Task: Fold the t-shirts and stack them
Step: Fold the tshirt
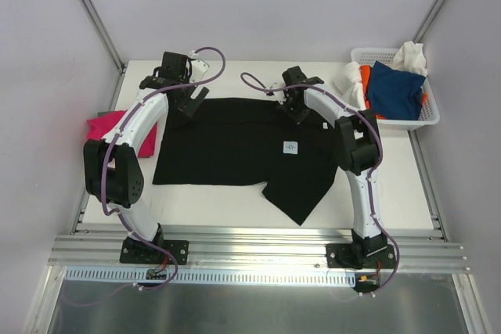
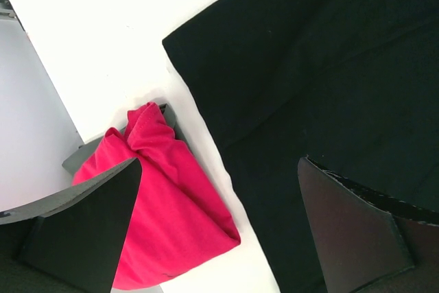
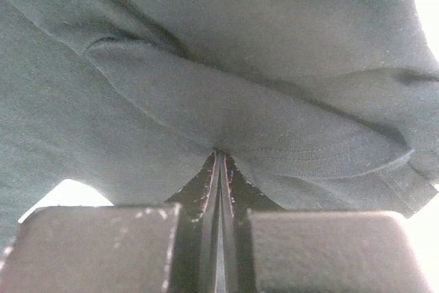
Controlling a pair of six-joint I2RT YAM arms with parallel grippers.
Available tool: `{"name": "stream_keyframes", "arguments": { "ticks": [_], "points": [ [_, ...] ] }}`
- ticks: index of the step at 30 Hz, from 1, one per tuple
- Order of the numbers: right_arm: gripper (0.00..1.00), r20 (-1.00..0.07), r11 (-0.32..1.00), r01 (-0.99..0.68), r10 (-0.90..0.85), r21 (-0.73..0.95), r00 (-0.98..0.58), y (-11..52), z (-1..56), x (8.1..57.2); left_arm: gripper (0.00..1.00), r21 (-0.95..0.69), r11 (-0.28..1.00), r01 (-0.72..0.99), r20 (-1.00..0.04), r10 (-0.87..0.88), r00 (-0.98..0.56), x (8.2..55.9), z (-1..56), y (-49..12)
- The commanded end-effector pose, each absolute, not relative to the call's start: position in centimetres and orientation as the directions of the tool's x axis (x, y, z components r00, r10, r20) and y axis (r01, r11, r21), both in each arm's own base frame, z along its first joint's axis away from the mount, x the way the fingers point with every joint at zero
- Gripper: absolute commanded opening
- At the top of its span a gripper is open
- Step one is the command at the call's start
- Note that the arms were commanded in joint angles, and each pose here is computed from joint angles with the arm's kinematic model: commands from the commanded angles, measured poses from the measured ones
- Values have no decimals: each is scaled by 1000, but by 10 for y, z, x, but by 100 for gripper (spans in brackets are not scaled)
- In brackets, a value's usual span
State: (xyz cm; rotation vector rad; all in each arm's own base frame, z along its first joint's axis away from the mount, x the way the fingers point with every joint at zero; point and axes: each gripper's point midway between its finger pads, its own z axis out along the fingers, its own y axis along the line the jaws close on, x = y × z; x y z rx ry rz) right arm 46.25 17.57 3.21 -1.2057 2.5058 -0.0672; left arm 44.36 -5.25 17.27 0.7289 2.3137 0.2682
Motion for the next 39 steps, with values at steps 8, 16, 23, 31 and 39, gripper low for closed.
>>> {"name": "stream_keyframes", "arguments": {
  "ticks": [8, 16, 23, 31, 39],
  "points": [
    [3, -387, 652, -715, -745, -251, -543, 181, 86, 466, 99, 337, 844, 417, -605, 534, -591, 449, 187, -64],
    [35, -344, 617, -739, -778, -269, -525, 190, 62, 470, 99, 346, 831, 436, -596, 553, -582, 447, 185, -70],
    [37, -334, 606, -751, -787, -263, -519, 197, 49, 476, 99, 364, 828, 427, -590, 559, -582, 446, 188, -66],
    [37, -297, 596, -754, -799, -278, -522, 190, 35, 475, 99, 367, 827, 427, -591, 561, -579, 449, 190, -68],
    [2, -322, 601, -735, -796, -316, -513, 188, 59, 477, 99, 357, 831, 427, -596, 554, -580, 447, 190, -69]
  ]
}}
